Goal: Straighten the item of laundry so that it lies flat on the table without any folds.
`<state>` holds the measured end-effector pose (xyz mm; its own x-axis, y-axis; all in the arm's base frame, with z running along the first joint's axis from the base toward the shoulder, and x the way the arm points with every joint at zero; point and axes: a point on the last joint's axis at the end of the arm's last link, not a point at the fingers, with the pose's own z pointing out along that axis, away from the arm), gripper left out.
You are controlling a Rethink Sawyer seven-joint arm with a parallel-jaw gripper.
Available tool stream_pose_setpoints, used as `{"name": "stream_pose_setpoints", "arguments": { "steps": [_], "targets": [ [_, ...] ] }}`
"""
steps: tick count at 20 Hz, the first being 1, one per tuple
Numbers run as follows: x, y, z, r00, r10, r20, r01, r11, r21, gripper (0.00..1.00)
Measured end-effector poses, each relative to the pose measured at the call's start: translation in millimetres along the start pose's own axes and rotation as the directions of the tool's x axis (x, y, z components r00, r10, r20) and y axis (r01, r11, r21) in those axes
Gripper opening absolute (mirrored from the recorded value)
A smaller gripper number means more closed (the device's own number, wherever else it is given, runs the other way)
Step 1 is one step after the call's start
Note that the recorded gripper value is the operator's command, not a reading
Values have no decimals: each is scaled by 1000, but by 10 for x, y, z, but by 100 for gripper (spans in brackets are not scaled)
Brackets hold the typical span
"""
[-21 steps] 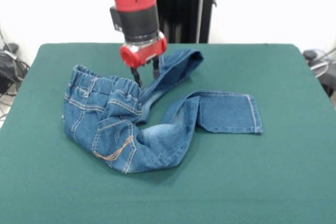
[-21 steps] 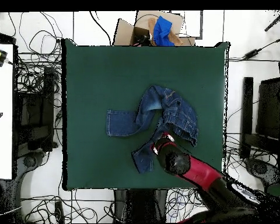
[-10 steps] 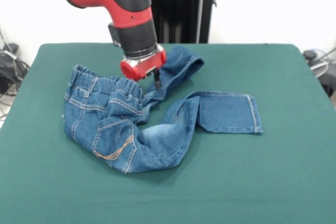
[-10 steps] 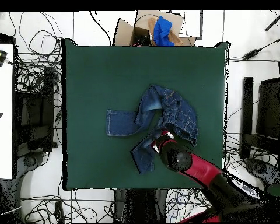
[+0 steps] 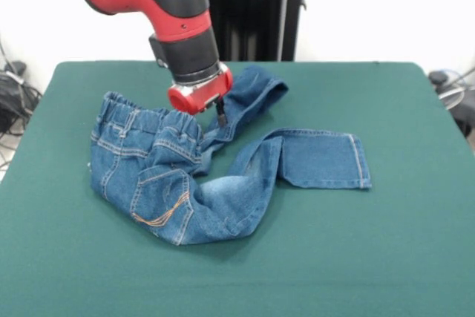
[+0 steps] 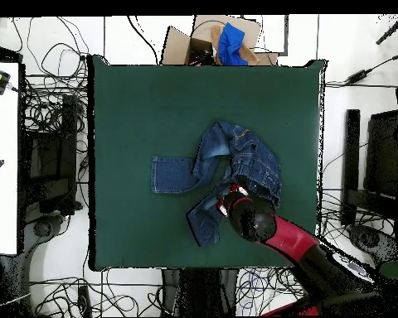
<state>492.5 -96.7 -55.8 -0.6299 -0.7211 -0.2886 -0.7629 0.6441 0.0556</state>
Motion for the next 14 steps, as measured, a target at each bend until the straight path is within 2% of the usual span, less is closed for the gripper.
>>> {"name": "stream_pose_setpoints", "arguments": {
  "steps": [5, 14],
  "targets": [
    [-33, -13, -14, 1000, -13, -10, 13, 1000, -13, 100],
    [-256, -122, 14, 996, -76, -47, 73, 996, -53, 100]
  ]
}}
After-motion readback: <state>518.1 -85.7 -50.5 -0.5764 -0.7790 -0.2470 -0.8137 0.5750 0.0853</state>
